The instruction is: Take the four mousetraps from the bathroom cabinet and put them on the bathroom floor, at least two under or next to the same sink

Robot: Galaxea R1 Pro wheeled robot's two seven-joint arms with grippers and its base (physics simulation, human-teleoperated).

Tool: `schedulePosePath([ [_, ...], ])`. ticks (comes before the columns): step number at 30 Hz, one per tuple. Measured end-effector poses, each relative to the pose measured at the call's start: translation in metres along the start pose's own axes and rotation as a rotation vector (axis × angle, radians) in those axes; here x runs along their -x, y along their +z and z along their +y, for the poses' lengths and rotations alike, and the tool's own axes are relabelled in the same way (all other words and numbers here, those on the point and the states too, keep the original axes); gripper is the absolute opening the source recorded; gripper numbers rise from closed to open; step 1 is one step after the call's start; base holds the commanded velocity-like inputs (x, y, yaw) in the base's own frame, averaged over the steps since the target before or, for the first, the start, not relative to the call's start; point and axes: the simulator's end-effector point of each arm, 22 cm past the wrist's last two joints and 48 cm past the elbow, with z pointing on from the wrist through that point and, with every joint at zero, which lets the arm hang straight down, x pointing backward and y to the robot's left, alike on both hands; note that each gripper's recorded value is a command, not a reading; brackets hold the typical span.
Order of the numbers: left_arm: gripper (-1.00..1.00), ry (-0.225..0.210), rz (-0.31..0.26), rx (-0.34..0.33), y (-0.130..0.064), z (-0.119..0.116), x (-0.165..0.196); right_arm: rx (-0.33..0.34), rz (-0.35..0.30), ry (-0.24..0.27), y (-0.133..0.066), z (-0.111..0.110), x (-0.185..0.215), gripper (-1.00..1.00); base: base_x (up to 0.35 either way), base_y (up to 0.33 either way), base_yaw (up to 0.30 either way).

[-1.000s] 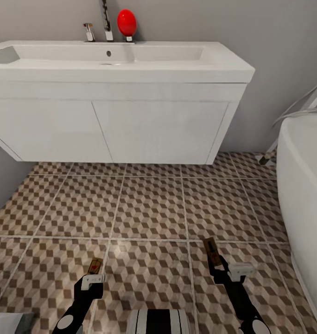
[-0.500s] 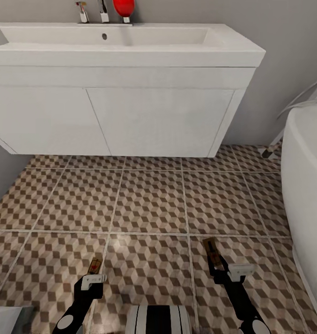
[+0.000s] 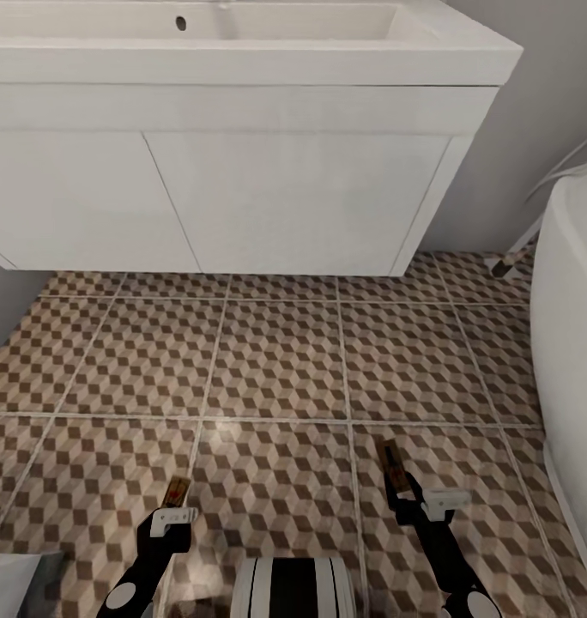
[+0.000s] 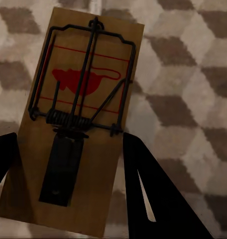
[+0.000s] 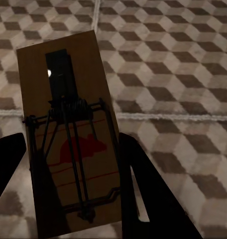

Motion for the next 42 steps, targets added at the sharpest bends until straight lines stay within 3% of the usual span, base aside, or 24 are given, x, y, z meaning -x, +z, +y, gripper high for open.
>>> schedulePosePath([
  [35, -1.00, 0.005, 0.141, -0.001, 0.010, -0.001, -0.074, 0.001, 0.142, 0.005, -0.001, 0.000, -0.074, -1.00, 0.000, 0.000, 0.000],
  [38, -1.00, 0.005, 0.139, -0.003, 0.012, -0.002, -0.074, 0.001, 0.150, 0.005, -0.001, 0.000, -0.078, -1.00, 0.000, 0.000, 0.000],
  [42, -1.00, -0.001, 0.086, -0.012, 0.017, -0.007, -0.049, 0.003, 0.150, 0.006, -0.001, 0.001, -0.078, -1.00, 0.000, 0.000, 0.000],
])
